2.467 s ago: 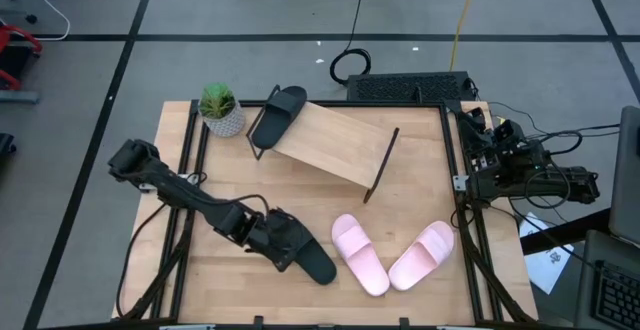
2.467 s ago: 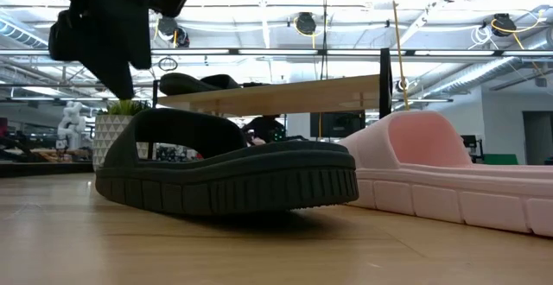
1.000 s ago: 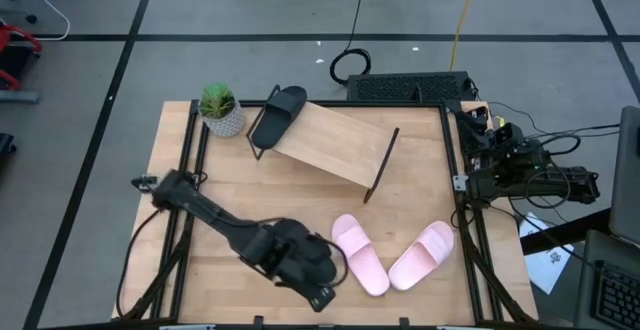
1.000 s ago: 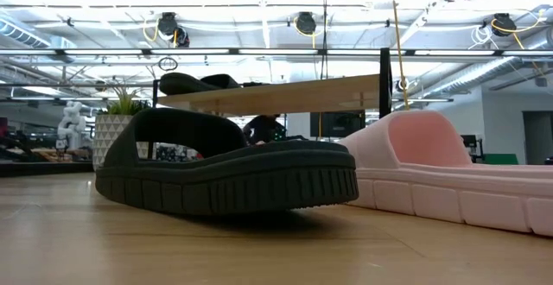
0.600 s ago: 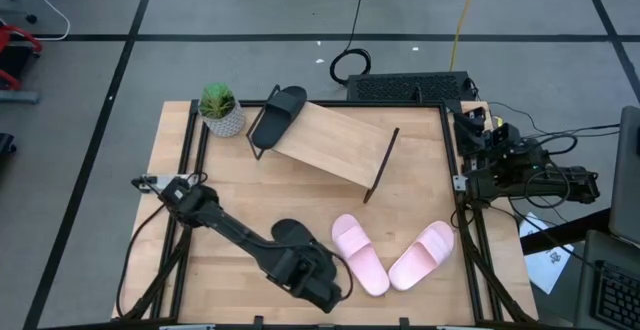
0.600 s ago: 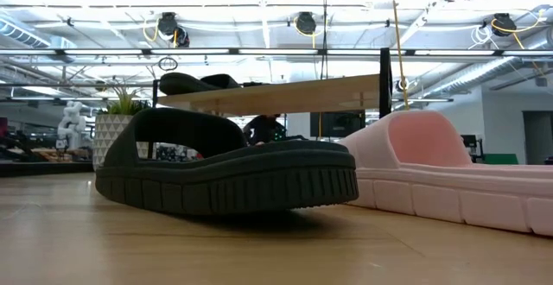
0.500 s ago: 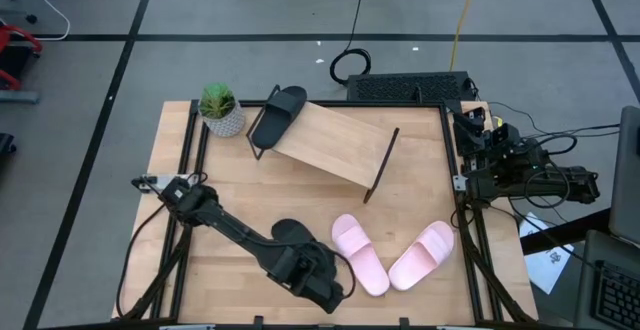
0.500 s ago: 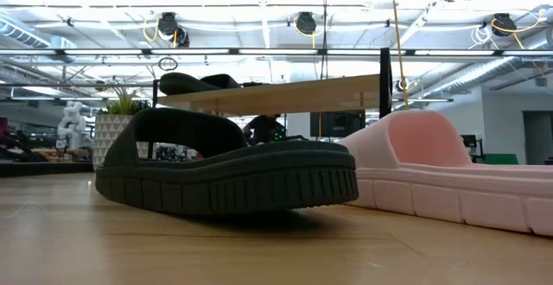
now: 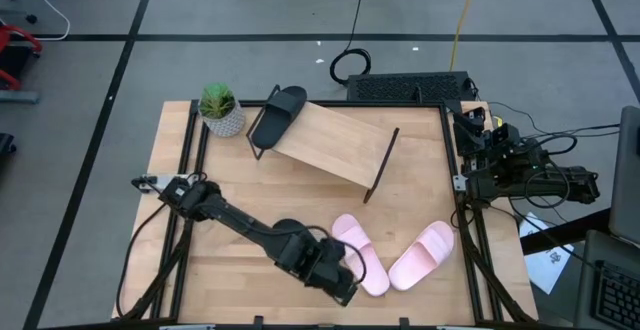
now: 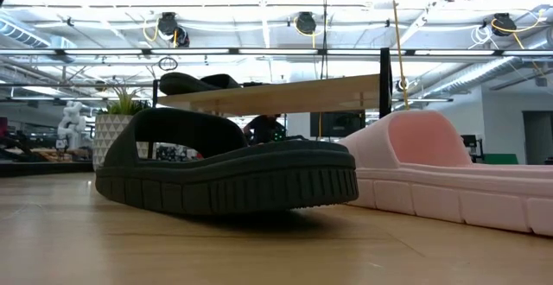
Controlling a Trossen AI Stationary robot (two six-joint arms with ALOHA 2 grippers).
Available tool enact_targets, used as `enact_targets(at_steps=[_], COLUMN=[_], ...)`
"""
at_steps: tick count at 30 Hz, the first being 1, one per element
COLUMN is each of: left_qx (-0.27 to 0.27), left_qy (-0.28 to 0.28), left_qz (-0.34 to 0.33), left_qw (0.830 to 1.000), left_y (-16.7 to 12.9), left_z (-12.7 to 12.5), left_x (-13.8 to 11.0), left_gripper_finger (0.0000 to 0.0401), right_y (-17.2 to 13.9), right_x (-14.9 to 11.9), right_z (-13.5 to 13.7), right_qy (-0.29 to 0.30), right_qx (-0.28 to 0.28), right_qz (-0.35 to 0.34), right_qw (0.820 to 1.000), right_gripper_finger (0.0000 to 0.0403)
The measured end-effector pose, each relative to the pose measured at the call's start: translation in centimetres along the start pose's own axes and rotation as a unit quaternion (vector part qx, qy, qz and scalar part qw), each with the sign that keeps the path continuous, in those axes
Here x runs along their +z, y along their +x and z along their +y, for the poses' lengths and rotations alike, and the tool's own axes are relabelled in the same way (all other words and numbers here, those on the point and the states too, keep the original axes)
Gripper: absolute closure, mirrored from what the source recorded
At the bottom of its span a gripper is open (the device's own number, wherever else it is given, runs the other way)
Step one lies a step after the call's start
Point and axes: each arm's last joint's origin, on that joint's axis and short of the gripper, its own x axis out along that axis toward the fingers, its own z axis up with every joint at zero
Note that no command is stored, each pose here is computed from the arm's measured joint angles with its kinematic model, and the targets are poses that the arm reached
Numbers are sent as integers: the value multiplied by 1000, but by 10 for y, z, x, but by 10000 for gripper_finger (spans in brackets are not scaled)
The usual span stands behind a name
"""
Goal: Pick and place slides into the shelf
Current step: Put the black slipper on the shelf
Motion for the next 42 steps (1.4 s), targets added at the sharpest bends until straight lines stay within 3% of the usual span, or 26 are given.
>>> enact_targets(at_steps=[2,8,13,16,18,25,29,32,37,42], left_qx=[-9,38,66,123,173,122,160,188,231,227], left_qy=[0,0,17,19,-12,-52,-49,-48,-50,-41], left_qz=[-37,-108,-99,-77,-71,-137,-102,-64,-62,-54], left_qw=[999,993,993,989,982,982,981,979,970,972], left_y=[-10,-49,-56,-57,-58,-39,2,17,16,13], left_z=[-5,-2,4,15,24,12,15,19,27,27], left_x=[1,-2,-11,-17,-19,-16,-16,-20,-20,-14], left_gripper_finger=[277,277,277,277,277,277,277,277,277,277], right_y=[0,0,0,0,0,0,0,0,0,0], right_x=[0,0,-2,-3,-4,-6,-7,-7,-8,-8], right_z=[0,0,0,0,0,0,0,0,0,0], right_qy=[0,0,-2,7,25,43,49,49,38,24], right_qx=[0,0,0,1,1,-1,-1,-1,-1,-2], right_qz=[2,2,10,13,18,30,37,37,38,43], right_qw=[1000,1000,1000,1000,1000,999,998,998,999,999], right_gripper_finger=[282,282,282,282,282,282,282,282,282,282])
